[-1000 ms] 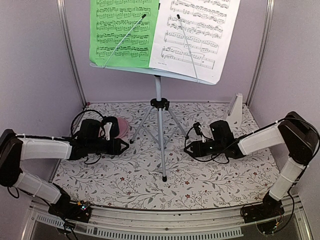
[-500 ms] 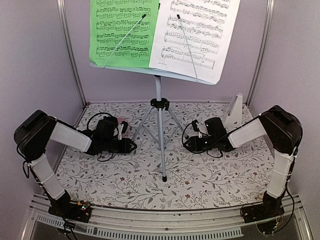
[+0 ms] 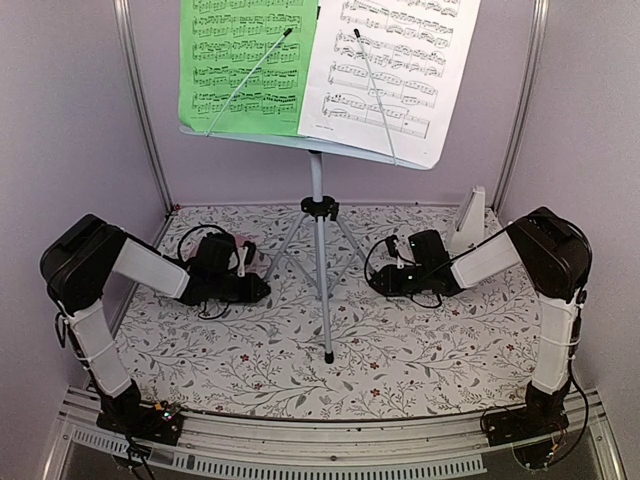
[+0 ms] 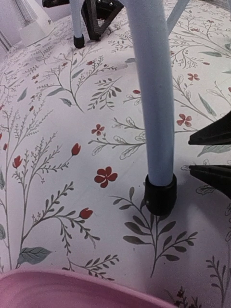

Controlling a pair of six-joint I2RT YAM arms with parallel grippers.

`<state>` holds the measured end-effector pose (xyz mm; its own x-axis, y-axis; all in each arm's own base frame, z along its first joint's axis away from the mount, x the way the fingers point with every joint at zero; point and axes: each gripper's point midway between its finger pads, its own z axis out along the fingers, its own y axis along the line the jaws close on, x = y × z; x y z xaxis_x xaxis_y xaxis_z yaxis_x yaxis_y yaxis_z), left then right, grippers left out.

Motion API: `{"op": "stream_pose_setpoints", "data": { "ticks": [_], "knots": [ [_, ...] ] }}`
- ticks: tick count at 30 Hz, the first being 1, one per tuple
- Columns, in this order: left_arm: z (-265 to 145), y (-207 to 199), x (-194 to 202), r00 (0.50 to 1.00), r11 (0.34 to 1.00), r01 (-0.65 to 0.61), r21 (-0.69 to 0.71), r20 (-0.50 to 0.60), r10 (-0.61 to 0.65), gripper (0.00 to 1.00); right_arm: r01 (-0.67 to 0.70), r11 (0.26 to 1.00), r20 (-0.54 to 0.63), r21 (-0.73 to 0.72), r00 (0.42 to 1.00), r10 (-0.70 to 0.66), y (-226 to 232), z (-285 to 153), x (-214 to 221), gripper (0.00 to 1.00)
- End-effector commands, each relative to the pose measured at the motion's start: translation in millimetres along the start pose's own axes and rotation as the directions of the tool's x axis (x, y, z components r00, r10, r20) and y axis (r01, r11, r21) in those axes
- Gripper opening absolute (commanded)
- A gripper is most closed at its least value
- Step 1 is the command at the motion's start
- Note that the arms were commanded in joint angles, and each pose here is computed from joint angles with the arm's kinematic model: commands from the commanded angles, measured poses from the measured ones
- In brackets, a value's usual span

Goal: Set up the instrument practice props

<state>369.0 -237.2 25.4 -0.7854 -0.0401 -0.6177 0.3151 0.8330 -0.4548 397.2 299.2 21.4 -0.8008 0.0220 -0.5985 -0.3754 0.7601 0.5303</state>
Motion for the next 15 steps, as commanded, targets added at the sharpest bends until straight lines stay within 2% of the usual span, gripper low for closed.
{"op": "stream_pose_setpoints", "data": {
  "ticks": [1,15],
  "knots": [
    [5,5,-14,1.0,1.0,-0.014,-0.006,0.019,0.014,0.16,-0.041,0.998,-0.016,0.036,0.999,0.042,-16,9,1,0.23],
    [23,8,-35,0.999,1.0,-0.017,0.004,0.028,0.017,0.11,-0.084,0.995,0.014,0.055,0.996,0.084,-32,17,-19,0.21]
  ]
}}
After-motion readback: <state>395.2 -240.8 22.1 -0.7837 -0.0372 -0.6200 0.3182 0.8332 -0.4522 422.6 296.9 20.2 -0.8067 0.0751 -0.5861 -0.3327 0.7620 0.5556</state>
